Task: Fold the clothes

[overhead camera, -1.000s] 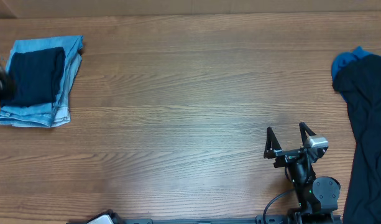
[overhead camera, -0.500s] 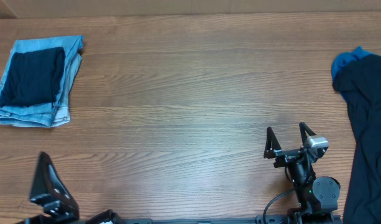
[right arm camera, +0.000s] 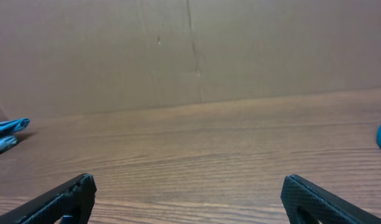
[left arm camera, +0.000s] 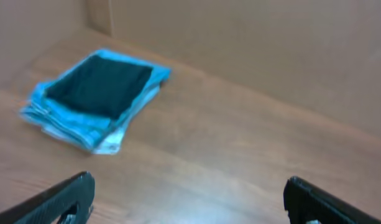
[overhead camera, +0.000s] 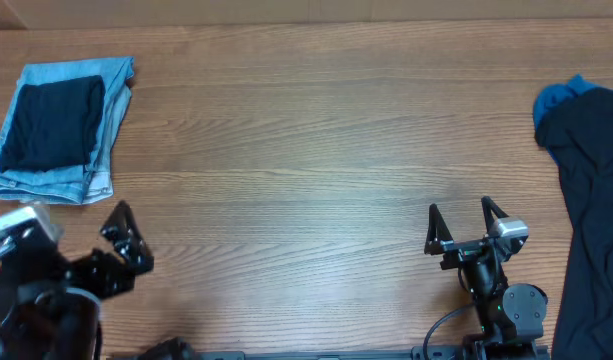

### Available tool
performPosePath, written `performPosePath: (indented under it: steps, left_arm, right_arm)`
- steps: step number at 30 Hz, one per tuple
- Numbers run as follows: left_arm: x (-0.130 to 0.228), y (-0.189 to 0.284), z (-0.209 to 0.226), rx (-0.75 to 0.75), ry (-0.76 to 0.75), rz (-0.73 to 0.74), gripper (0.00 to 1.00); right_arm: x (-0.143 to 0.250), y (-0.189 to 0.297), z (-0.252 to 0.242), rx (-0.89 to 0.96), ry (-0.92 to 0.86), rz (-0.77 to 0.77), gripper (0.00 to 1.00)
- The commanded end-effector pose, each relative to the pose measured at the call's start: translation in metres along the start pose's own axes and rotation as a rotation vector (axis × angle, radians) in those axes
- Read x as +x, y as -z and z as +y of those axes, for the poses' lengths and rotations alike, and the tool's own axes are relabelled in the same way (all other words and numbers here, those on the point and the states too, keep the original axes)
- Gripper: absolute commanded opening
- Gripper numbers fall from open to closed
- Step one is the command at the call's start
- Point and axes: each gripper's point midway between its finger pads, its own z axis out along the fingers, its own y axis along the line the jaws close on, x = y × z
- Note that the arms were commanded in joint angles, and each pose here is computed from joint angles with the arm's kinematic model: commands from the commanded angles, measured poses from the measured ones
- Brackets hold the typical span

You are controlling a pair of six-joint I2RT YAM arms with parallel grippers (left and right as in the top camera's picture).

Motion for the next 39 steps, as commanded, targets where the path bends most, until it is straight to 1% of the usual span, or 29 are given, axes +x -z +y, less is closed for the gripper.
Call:
performPosePath:
  steps: [1,3,7,15,21,32,39]
  left_arm:
    - [0.02,-0.041,-0.008,0.124,0.038,-0.011,1.0]
    - [0.025,-0.064,-0.013,0.201,0.015,-0.065,1.0]
    - [0.041,-0.091,-0.02,0.285,-0.038,-0.147,1.0]
    - [0.071,-0.119,-0.031,0.347,-0.131,-0.311,1.0]
    - [0.108,-0.132,-0.023,0.32,-0.142,-0.306,1.0]
    - [0.148,-0.14,-0.01,0.306,-0.15,-0.322,1.0]
    - [0.168,-0.15,-0.003,0.287,-0.147,-0.285,1.0]
  right_arm:
    - [0.002,0.0,0.0,-0.004,-0.004,-0.004,1.0]
    - [0.002,0.0,0.0,-0.003,-0.004,-0.004,1.0]
    - [0.002,0.0,0.0,-0.003,-0.004,-0.004,1.0]
    - [0.002,0.0,0.0,-0.003,-0.004,-0.004,1.0]
    - [0.002,0.0,0.0,-0.003,-0.004,-0.004,1.0]
    - [0.002,0.0,0.0,-0.004,-0.004,-0.004,1.0]
    - [0.002,0.0,0.0,-0.003,-0.004,-0.004,1.0]
